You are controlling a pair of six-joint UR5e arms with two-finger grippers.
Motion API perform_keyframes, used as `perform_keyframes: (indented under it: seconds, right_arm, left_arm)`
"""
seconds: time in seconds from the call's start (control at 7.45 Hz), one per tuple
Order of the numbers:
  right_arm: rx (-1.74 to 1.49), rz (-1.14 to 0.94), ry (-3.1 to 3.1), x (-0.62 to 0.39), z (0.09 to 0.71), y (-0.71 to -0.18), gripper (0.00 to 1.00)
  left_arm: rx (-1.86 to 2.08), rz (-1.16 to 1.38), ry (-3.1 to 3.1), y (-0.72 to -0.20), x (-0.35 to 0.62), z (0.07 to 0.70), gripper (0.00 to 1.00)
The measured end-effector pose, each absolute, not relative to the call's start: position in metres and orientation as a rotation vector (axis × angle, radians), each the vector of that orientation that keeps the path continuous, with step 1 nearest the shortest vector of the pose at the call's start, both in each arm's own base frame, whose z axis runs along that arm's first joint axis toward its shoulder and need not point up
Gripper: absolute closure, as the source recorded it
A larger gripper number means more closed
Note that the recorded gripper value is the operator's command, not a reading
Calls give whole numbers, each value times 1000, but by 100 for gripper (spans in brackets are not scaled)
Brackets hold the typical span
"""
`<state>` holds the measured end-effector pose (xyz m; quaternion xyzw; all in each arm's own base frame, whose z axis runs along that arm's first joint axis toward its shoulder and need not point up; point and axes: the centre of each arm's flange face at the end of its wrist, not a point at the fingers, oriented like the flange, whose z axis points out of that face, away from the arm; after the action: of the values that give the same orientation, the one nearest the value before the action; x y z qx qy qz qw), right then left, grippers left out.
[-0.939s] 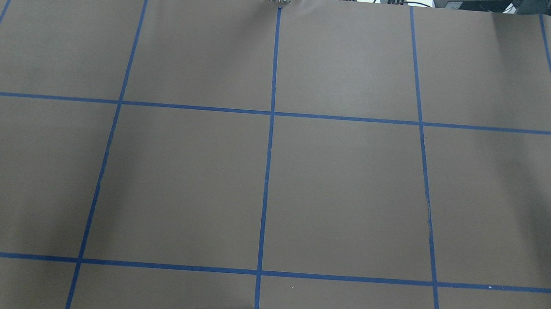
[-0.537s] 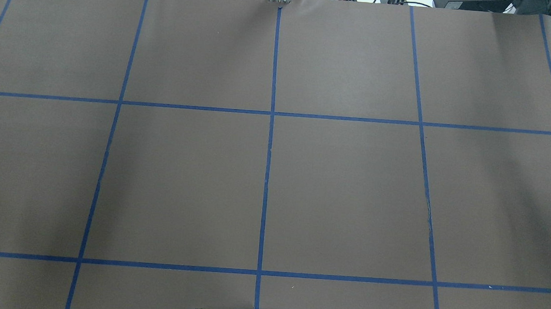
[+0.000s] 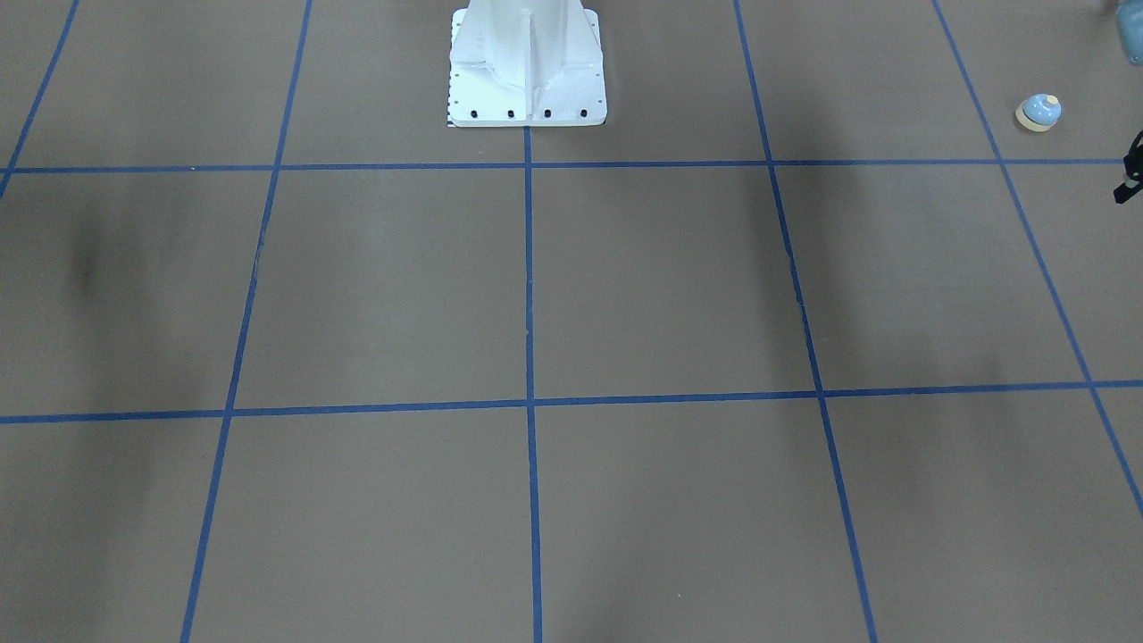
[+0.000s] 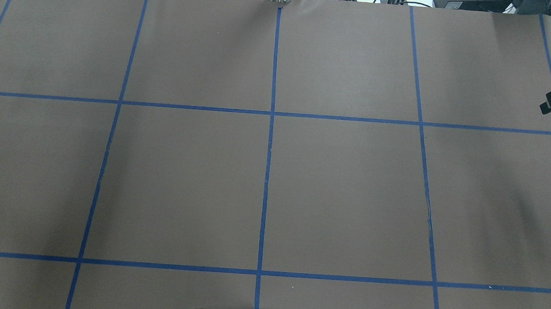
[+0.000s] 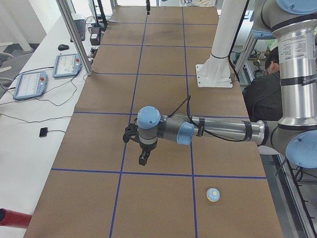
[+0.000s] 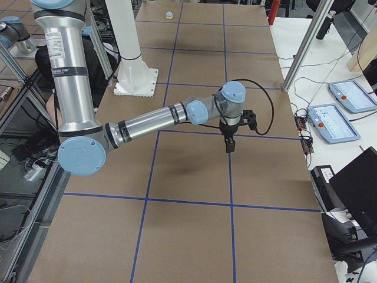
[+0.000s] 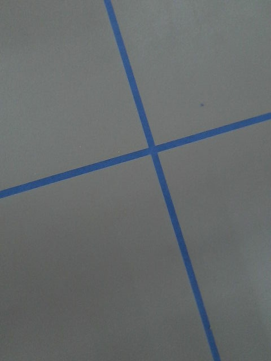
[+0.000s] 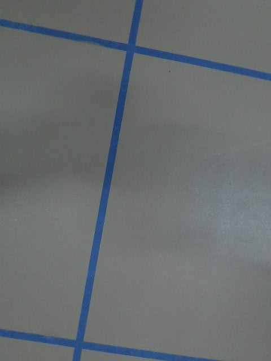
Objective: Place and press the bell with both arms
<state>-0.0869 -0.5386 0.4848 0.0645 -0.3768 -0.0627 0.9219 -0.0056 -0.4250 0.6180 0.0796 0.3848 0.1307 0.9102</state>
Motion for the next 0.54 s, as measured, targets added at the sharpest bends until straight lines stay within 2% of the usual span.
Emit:
perform_keyframes:
  seconds: [0.54]
  right_arm:
    - [135, -131, -774, -88, 483, -539, 0]
  left_arm:
    - [-34, 349, 786, -350, 34, 680, 0]
